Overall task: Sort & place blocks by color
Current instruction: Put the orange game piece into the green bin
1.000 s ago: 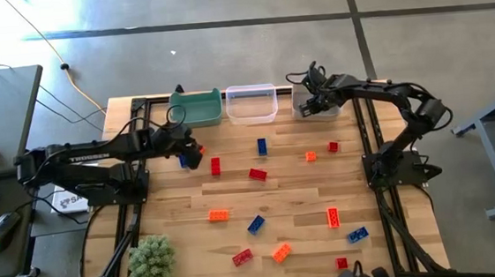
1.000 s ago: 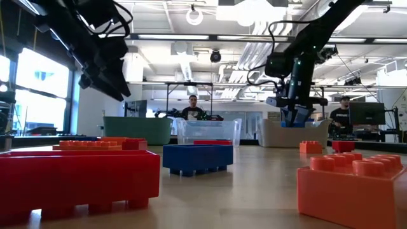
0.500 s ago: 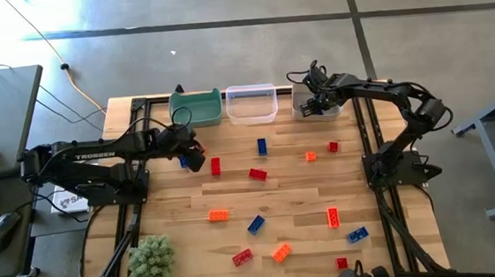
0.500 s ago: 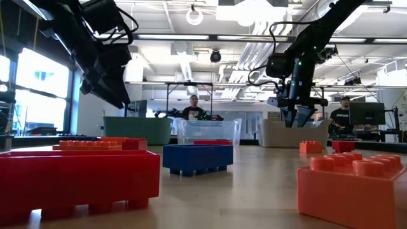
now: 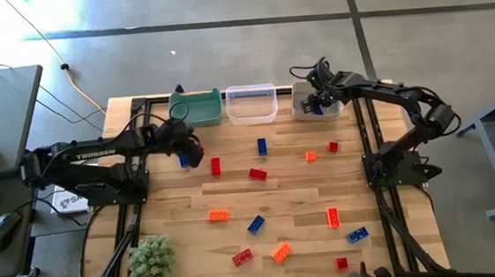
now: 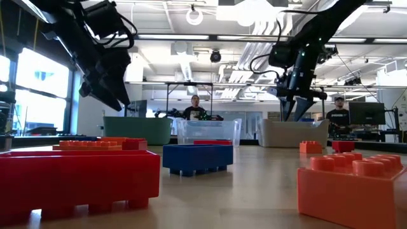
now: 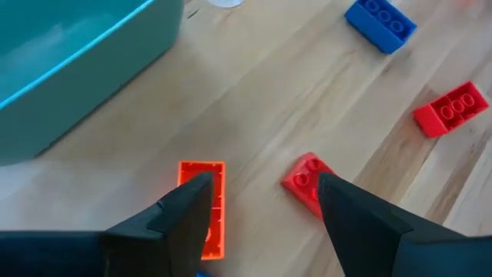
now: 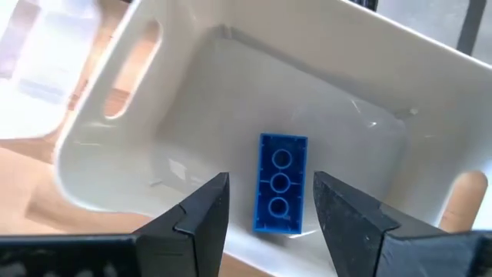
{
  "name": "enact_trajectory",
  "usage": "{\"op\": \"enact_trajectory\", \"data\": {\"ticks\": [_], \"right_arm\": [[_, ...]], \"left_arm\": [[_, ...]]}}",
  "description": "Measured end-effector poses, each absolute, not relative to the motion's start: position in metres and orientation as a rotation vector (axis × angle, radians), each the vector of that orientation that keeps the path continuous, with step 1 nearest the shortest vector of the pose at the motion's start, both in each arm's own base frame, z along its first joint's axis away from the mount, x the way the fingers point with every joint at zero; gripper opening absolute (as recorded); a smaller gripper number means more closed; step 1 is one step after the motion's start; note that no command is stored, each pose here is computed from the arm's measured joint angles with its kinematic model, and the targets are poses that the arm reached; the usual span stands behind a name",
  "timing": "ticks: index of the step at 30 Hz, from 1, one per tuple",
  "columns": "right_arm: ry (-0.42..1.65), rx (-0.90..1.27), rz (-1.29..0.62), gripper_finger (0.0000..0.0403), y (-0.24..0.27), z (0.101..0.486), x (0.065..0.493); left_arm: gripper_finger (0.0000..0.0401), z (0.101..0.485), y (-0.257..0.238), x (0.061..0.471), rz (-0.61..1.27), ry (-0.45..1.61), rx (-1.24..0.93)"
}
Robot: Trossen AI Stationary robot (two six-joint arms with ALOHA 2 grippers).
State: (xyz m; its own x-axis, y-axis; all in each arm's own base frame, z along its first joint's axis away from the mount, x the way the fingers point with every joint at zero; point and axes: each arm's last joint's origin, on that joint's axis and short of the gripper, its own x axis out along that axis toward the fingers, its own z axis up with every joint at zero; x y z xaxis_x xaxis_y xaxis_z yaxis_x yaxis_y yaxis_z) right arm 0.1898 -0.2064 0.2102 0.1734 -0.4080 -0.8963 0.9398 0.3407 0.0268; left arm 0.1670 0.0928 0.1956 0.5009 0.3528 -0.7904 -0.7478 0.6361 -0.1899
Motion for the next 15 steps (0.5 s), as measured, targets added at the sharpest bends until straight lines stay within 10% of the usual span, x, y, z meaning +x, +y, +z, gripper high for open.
{"op": "enact_trajectory", "data": {"ticks": [15], "right_arm": [[0.897,0.716,-1.037,0.0177,-0.2025,0.2206,0.1879]], "left_arm": [[0.0232,0.1934,0.0982,0.1604,0.785,0.818,-0.565]]}}
